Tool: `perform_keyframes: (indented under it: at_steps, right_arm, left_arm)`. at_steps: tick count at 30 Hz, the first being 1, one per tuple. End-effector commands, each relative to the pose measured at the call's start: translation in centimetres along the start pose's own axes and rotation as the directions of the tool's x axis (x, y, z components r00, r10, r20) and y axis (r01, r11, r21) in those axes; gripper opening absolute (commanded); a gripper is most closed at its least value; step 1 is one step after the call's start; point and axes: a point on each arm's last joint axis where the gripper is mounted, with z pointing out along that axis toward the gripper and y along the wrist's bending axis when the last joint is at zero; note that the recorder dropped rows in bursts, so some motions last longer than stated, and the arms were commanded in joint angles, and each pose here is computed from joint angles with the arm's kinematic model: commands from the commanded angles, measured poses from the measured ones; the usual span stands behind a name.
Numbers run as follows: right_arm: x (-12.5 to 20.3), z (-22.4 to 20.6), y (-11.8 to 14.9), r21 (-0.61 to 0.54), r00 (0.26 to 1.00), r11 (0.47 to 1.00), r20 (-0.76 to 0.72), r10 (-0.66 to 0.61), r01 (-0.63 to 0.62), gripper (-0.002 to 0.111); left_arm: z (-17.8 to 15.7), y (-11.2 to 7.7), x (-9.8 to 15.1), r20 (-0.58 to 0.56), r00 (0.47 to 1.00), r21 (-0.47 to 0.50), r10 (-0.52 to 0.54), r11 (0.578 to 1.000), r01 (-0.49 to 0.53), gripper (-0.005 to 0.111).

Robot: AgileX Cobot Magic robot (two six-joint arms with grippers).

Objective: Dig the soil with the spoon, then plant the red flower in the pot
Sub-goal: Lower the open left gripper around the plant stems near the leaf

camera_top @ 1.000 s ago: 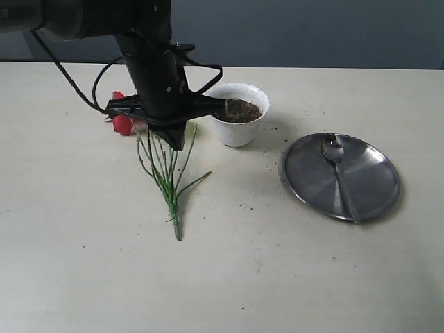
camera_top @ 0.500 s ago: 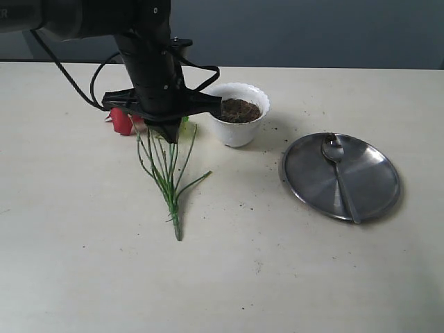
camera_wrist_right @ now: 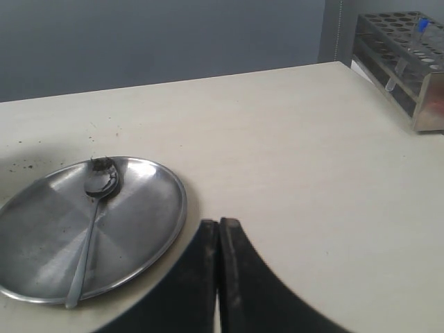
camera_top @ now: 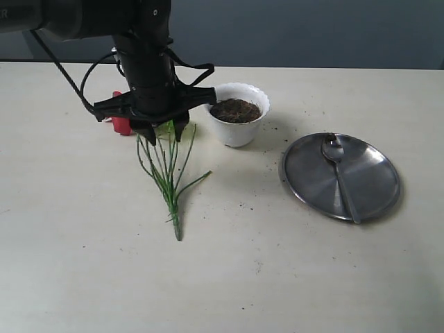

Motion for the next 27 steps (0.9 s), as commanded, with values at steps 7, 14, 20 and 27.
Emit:
perform_keyframes:
  at_steps: [7, 14, 20, 27]
  right_arm:
    - [0.0, 0.0, 0.0, 0.005, 1.0, 1.0, 0.013, -0.003, 0.003, -0.001]
    - [0.0, 0.0, 0.0, 0.005, 1.0, 1.0, 0.013, -0.003, 0.003, -0.001]
    - [0.0, 0.0, 0.0, 0.005, 1.0, 1.0, 0.013, -0.003, 0.003, -0.001]
    - [0.0, 0.0, 0.0, 0.005, 1.0, 1.0, 0.013, -0.003, 0.003, -0.001]
  left_arm:
    - [-0.4, 0.2, 0.0, 0.004, 0.997, -0.021, -0.081, 0.996, 0.081, 0.088]
    - [-0.4, 0.3, 0.2, -0.007, 0.997, -0.033, -0.081, 0.996, 0.081, 0.098]
    - [-0.5, -0.4, 0.1, -0.011, 0.994, 0.041, -0.106, 0.993, 0.106, 0.089]
    - [-3.5, -0.7, -0.3, 0.067, 0.991, 0.127, -0.112, 0.987, 0.103, 0.063]
